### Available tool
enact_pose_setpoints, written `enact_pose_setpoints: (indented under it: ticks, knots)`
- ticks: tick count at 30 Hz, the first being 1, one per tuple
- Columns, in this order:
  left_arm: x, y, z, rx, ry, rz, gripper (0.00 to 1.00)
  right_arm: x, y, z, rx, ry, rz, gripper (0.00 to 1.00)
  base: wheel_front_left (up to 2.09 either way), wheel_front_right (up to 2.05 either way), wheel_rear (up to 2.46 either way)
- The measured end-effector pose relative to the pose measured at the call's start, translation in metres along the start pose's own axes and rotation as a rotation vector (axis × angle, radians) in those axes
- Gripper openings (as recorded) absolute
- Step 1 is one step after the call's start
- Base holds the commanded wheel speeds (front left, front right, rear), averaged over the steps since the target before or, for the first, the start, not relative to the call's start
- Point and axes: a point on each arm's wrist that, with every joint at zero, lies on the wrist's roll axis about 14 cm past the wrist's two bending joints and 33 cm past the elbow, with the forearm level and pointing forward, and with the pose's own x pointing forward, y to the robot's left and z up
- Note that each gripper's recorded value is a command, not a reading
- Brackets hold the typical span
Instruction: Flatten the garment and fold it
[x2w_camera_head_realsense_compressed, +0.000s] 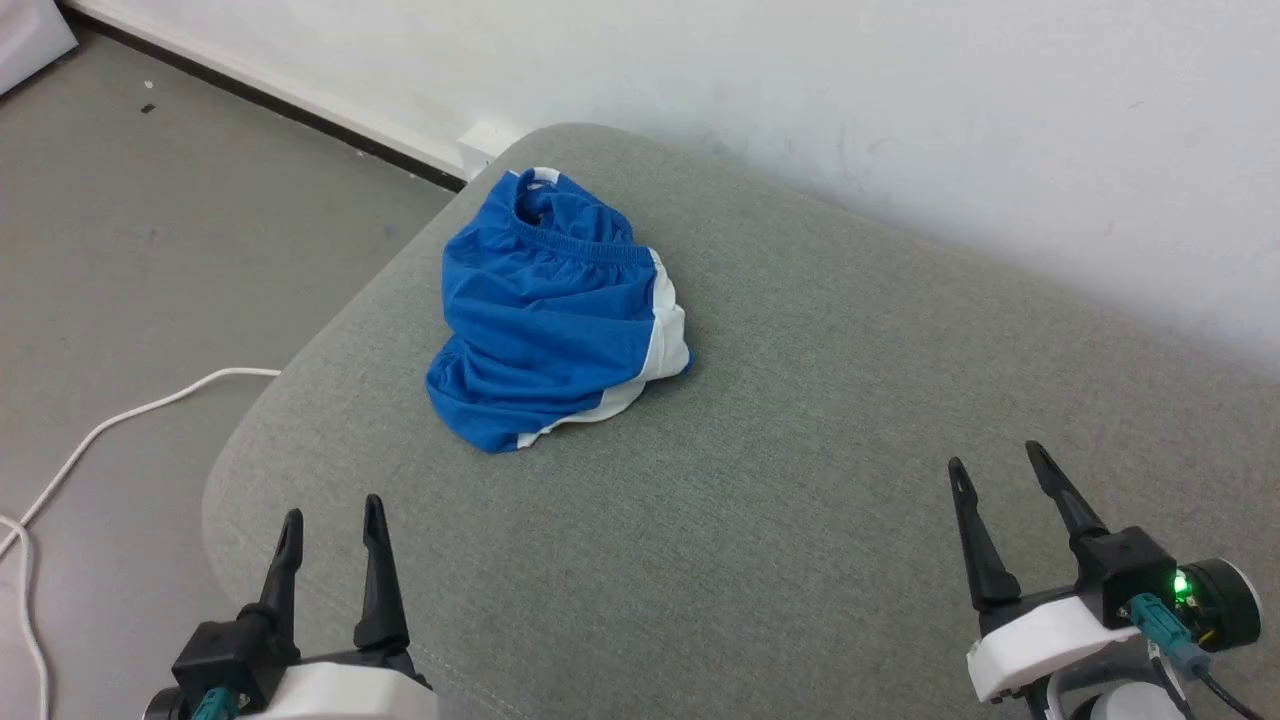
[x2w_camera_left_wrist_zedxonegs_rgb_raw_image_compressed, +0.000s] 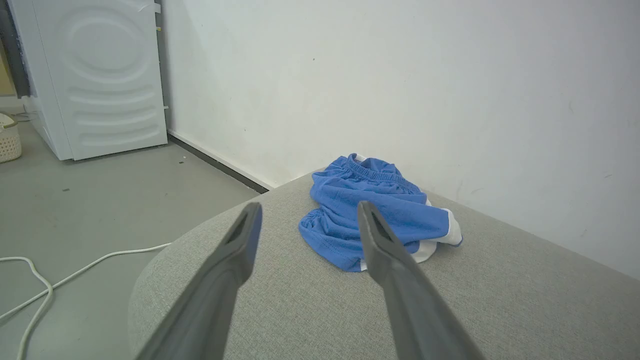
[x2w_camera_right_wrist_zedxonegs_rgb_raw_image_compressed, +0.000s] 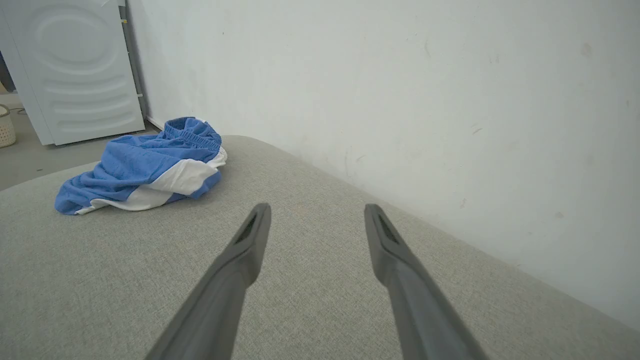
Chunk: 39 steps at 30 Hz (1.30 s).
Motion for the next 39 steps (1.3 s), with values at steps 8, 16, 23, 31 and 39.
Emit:
enact_pose_setpoints:
  ticks: [8,16,23,31,39]
  knots:
    - [-0.003,-0.003,-0.005,-0.008,0.015,-0.014,1.0,-0.002,-0.003,0.002,-0.005,-0.004,-0.011,1.0,0.0,0.0,0.0]
    - [0.022,-0.041,0.022,-0.01,-0.069,-0.149,1.0,-0.004,-0.019,-0.004,-0.005,0.004,-0.053,1.0,0.0,0.0,0.0]
    - [0.082,-0.088,0.059,0.11,-0.053,-0.349,1.0,-0.005,-0.042,-0.012,-0.017,0.019,-0.112,1.0,0.0,0.0,0.0]
    - [0.158,-0.11,0.064,0.261,0.107,-0.421,1.0,0.002,-0.061,-0.012,-0.032,0.014,-0.152,1.0,0.0,0.0,0.0]
    - [0.192,-0.133,-0.004,0.262,0.484,-0.471,1.0,-0.004,-0.091,-0.029,-0.034,0.051,-0.226,1.0,0.0,0.0,0.0]
